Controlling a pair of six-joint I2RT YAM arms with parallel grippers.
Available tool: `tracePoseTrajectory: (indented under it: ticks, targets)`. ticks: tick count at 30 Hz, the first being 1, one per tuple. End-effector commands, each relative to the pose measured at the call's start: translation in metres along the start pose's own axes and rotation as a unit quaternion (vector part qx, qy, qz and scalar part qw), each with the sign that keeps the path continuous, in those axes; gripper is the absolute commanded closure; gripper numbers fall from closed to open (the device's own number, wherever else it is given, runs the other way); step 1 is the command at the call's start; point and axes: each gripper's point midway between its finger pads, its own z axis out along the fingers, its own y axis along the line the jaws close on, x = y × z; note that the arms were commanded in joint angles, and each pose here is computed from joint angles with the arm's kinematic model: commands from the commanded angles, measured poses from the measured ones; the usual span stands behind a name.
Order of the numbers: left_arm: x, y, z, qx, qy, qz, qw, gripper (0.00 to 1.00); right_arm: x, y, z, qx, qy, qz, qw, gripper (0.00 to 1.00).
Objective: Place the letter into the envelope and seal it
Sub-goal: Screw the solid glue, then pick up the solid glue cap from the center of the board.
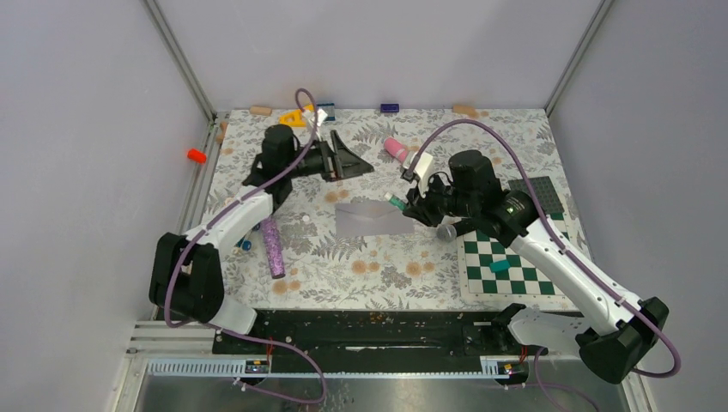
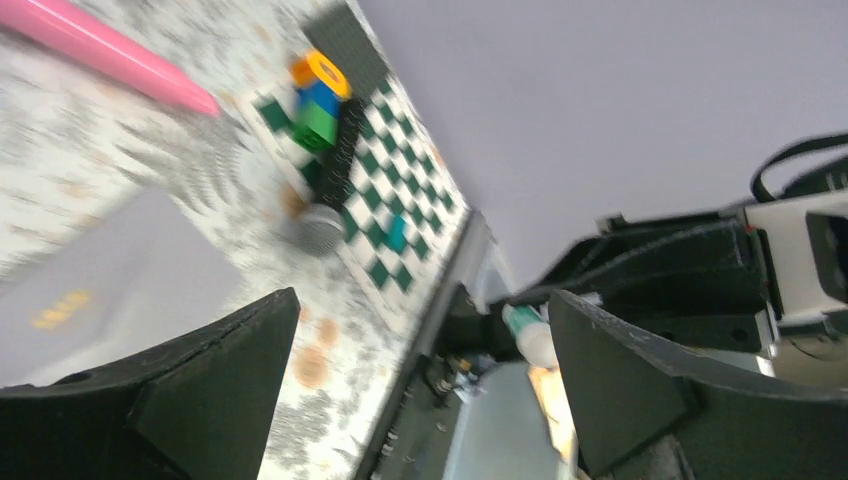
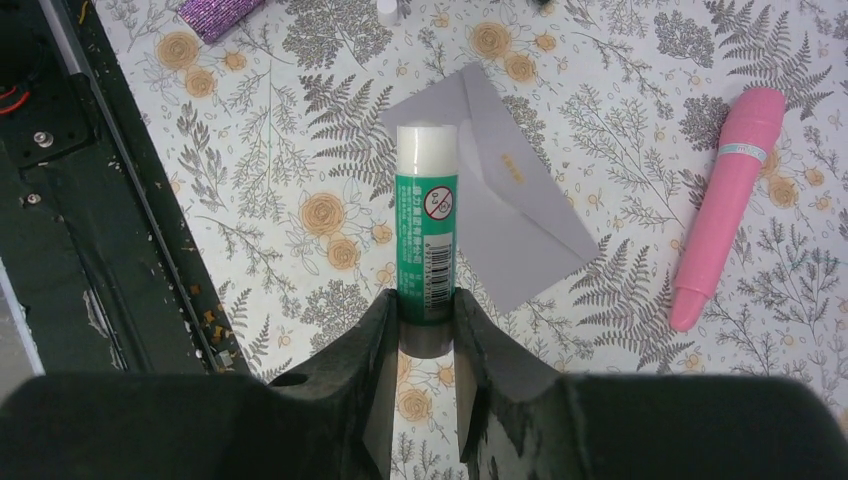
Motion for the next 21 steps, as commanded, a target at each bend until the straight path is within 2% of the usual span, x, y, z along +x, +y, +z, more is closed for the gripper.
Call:
tracePoseTrajectory:
  ticks: [1,5,10,14,21]
  targets:
    - [-0.062,-0.012,-0.039,-0.055,-0.068,0.132,0.987,0.01,-0.001,0.012,-0.01,-0.015,-0.013,-0.021,1.0,0.9]
    - [-0.089,0.032,-0.078,-0.223,-0.056,0.218,0.949,0.01,0.002,0.017,-0.013,-0.026,-0.016,-0.022,0.999,0.91]
    - [-0.066,0.084,-0.115,-0.355,0.05,0.25,0.899,0.01,0.002,0.019,-0.014,-0.031,-0.019,-0.02,0.999,0.91]
    - [-0.024,0.128,-0.139,-0.41,0.139,0.241,0.869,0.01,0.0,0.023,-0.016,-0.037,-0.024,-0.022,0.999,0.91]
    - [0.027,0.175,-0.15,-0.43,0.247,0.234,0.836,0.01,0.008,0.025,-0.015,-0.042,-0.019,-0.026,0.999,0.91]
